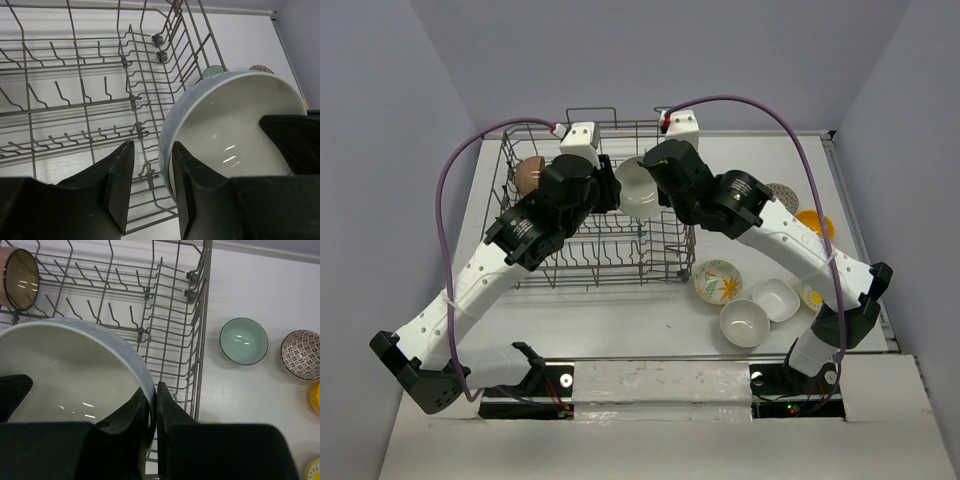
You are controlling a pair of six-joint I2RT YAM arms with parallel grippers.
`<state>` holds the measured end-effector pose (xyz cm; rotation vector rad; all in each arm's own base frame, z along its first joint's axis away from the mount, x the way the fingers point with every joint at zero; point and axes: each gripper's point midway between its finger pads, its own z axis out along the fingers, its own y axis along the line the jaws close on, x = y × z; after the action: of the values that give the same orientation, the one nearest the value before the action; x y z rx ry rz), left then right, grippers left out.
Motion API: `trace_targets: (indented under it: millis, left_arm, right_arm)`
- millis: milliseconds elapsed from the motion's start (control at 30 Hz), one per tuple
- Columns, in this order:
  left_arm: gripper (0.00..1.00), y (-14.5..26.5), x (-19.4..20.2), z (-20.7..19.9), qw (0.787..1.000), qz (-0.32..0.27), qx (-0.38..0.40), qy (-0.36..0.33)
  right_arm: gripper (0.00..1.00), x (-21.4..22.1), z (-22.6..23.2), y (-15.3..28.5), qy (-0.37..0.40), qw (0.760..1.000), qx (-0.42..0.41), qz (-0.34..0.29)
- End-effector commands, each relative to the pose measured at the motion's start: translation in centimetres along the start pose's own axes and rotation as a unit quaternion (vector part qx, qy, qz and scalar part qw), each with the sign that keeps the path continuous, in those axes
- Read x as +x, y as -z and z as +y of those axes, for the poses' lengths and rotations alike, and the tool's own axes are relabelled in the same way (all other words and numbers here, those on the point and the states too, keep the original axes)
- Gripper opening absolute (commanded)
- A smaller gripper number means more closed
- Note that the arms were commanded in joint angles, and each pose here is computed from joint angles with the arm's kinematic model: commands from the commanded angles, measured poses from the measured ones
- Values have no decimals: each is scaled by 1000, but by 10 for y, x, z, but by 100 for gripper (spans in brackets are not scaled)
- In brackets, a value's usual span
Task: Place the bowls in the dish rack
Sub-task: Pass from the right arm to the left
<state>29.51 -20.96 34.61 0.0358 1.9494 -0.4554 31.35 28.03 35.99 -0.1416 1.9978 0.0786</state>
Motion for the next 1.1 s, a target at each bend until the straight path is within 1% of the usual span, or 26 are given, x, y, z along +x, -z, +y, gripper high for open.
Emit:
trace_targets:
  millis: [0, 267, 433, 567, 633, 867, 967, 1033, 1067]
  left_arm:
    - [45, 2, -6, 6, 1000, -16, -13, -2]
    - [44, -1, -4, 8, 1000, -13, -18, -9]
    - [39, -2, -4, 8, 1000, -13, -21, -10]
    - [38, -5, 0, 7, 1000, -6, -21, -14]
    - [34, -6, -1, 7, 1000, -6, -21, -12]
    - [34, -7, -1, 6, 1000, -7, -22, -12]
    - [25, -8, -1, 6, 1000, -6, -22, -11]
    - [9, -11, 0, 6, 1000, -4, -24, -15]
    - [4, -11, 0, 6, 1000, -4, -24, -16]
  right_arm:
    - [1, -39, 5, 11, -45, 997, -4, -55]
    - [1, -42, 15, 13, -43, 997, -12, -60]
    - [1, -44, 17, 12, -43, 997, -11, -61]
    - [1, -48, 19, 12, -41, 997, -14, -65]
    - [1, -49, 18, 12, -41, 997, -12, -67]
    - [1, -50, 20, 11, -37, 997, -13, -67]
    - [1, -49, 20, 10, -35, 997, -13, -66]
    - [1, -47, 22, 9, -36, 997, -16, -65]
    - [1, -47, 22, 9, -37, 997, -18, -66]
